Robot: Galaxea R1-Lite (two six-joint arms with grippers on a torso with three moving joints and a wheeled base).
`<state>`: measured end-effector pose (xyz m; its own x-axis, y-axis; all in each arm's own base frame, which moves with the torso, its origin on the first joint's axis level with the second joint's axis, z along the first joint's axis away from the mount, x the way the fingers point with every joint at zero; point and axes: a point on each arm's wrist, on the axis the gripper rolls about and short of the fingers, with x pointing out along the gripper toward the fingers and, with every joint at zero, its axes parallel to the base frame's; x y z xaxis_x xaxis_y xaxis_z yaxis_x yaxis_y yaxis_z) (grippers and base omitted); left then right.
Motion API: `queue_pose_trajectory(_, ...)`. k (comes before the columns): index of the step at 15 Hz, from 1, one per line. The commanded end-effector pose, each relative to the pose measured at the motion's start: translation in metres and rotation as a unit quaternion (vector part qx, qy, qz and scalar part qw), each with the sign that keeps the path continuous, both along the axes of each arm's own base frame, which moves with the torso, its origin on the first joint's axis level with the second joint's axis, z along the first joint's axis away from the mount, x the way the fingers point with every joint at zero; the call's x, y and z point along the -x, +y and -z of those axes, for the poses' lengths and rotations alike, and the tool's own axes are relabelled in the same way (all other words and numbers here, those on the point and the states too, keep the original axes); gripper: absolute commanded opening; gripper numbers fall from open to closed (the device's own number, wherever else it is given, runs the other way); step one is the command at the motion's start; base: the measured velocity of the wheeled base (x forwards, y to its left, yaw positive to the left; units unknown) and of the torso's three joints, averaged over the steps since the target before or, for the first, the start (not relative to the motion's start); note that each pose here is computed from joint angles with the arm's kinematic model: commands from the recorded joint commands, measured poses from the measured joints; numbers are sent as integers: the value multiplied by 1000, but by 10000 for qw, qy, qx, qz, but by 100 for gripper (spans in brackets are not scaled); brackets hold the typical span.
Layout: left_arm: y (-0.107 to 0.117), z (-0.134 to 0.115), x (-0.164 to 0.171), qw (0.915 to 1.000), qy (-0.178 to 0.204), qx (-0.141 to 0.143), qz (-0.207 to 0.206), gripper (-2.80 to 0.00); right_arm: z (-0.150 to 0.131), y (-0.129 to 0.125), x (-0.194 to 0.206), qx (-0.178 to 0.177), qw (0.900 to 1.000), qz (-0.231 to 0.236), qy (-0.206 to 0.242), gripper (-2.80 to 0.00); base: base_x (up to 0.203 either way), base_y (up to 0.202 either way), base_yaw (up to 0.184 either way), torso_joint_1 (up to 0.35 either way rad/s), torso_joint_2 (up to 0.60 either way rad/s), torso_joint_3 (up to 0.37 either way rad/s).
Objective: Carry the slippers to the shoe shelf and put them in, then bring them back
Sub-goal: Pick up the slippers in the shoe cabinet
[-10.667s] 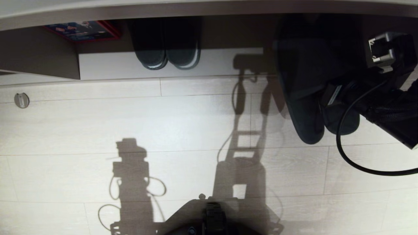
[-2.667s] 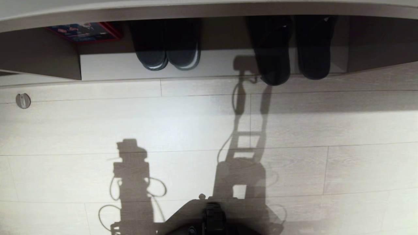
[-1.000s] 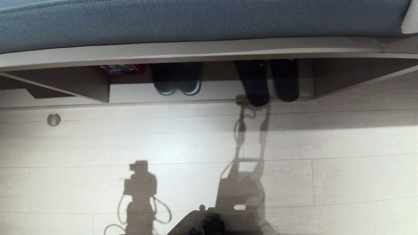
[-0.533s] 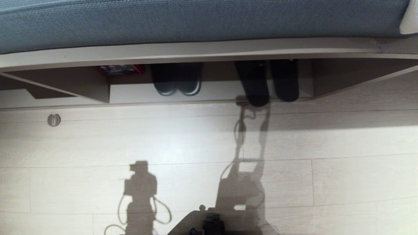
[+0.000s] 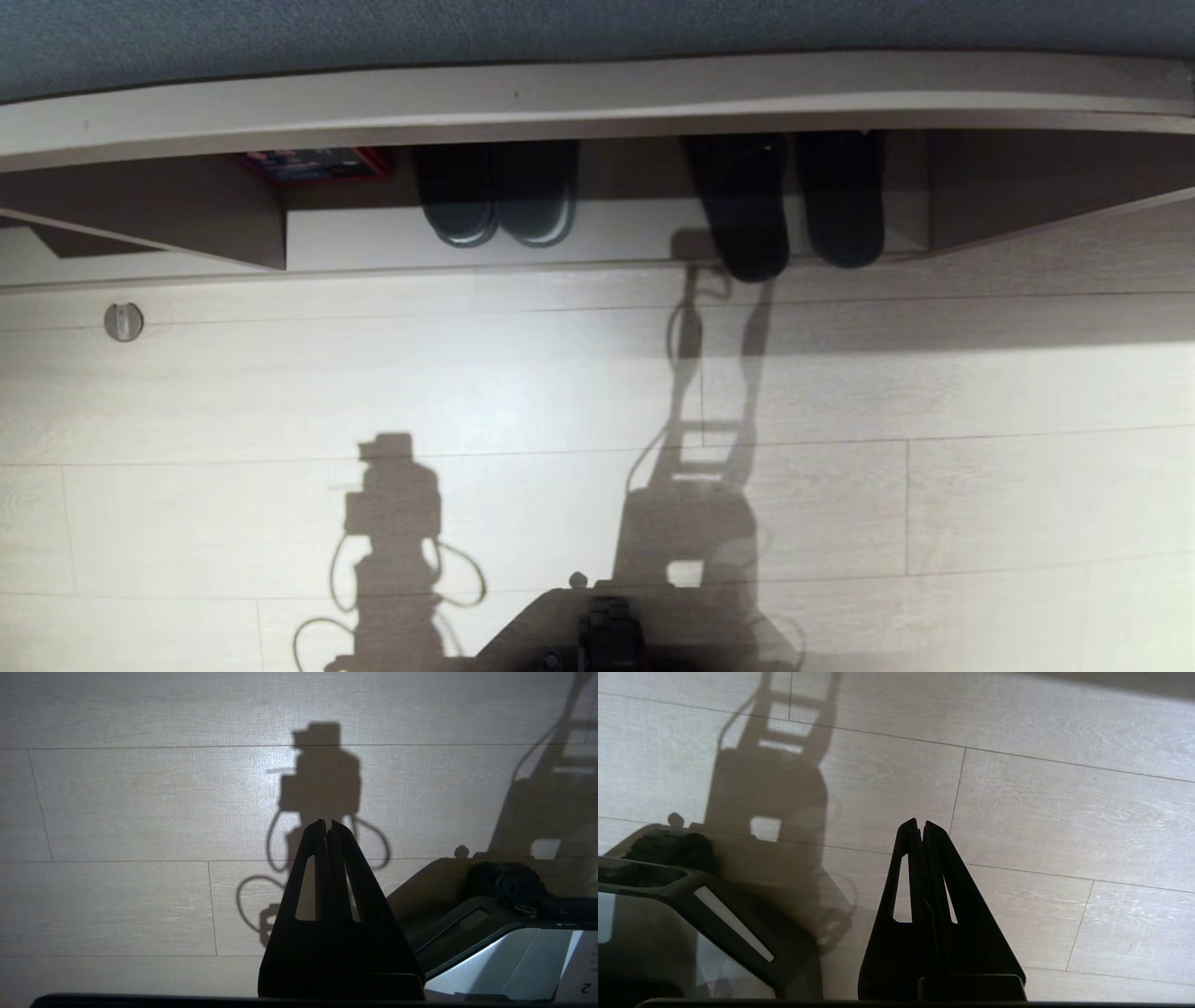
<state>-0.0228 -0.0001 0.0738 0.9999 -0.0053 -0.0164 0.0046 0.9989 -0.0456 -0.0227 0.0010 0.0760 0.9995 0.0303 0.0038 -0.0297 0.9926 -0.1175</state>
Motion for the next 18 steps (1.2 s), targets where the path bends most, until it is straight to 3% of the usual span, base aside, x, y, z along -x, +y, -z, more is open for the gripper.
queue_pose_trajectory(1, 0, 0, 0, 10000, 2, 2, 4, -280, 0, 0, 0, 2, 10000, -9, 11, -280, 0, 0, 0, 2, 7, -188)
queue_pose_trajectory(12, 0, 0, 0, 10000, 2, -4, 4, -280, -1, 0, 0, 11, 10000, -10, -44, -280, 0, 0, 0, 3, 3, -168)
queue_pose_trajectory(15, 0, 0, 0, 10000, 2, -5, -2, -280, -37, 0, 6, 74, 9991, -74, -410, -280, 0, 0, 0, 1, 1, -9)
queue_pose_trajectory(18, 0, 0, 0, 10000, 2, -5, 2, -280, -87, 1, -9, 290, 9990, -269, -189, -280, 0, 0, 0, 0, 0, 0)
